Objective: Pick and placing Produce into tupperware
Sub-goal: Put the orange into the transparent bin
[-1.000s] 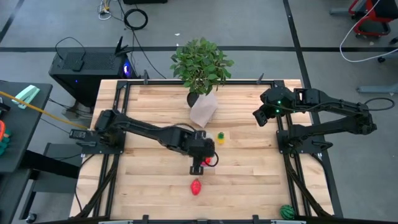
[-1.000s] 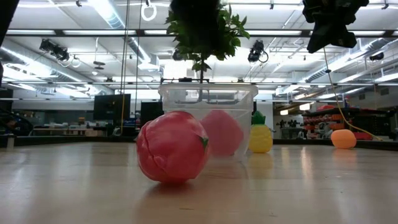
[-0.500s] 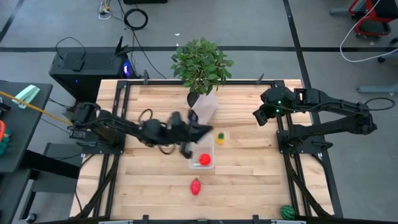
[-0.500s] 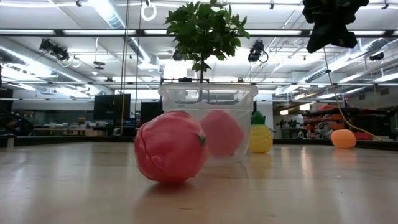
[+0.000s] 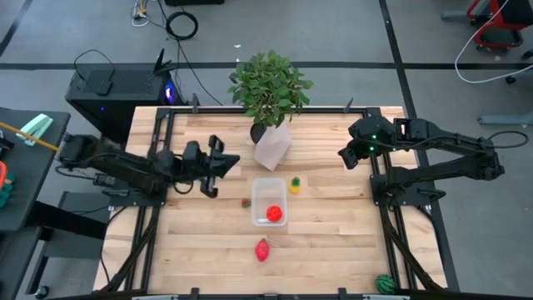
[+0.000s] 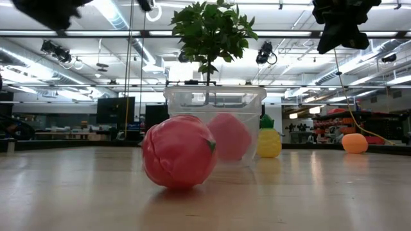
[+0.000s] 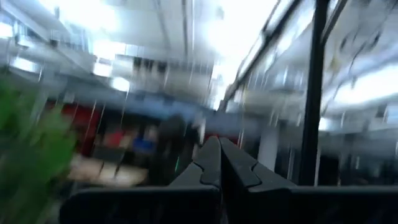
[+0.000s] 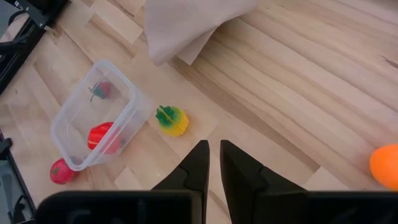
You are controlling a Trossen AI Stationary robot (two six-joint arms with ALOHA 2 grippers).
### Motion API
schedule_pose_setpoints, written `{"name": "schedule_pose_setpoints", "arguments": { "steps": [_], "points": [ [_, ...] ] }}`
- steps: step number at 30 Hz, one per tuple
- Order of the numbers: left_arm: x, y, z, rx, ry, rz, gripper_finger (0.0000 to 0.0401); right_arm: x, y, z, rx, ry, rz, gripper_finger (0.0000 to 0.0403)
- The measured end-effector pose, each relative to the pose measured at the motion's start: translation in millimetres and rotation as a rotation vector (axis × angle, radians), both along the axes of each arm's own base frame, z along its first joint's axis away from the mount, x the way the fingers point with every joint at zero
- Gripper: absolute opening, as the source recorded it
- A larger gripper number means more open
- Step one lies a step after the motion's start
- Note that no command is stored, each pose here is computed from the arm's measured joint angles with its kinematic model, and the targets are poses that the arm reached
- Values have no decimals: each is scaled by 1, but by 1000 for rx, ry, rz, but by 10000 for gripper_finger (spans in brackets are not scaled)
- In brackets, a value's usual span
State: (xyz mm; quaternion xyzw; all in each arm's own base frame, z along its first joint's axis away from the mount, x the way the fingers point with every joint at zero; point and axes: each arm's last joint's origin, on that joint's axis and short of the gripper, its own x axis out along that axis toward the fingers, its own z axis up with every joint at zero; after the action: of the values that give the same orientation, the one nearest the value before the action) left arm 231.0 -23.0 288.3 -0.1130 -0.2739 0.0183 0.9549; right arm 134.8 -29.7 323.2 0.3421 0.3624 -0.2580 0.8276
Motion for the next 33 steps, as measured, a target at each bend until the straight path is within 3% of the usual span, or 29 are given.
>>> {"name": "schedule_pose_setpoints", "arguments": {
  "steps": [5, 11, 16, 20, 25, 28, 33],
  "points": [
    [-26, 7, -29, -46, 354, -8, 0, 1, 0, 1, -4, -17, 0, 46],
    [-57, 12, -54, -102, 620, -12, 1, 2, -1, 2, -27, -18, -11, 46],
    [-82, 18, -76, -183, 518, 4, 2, 1, -2, 2, -48, -16, -57, 46],
    [-95, 19, -80, -185, 400, -7, 1, 1, -3, 2, -64, -13, -75, 46],
    [-100, 19, -80, -161, 386, -22, 11, -3, -1, -2, -49, 47, -6, 46],
    [-100, 19, -80, -161, 389, -22, 19, -10, 3, -8, 27, 135, 35, 46],
    [-100, 19, -80, -153, 390, -19, 15, -16, 19, -11, 195, 194, 224, 46]
  ]
}}
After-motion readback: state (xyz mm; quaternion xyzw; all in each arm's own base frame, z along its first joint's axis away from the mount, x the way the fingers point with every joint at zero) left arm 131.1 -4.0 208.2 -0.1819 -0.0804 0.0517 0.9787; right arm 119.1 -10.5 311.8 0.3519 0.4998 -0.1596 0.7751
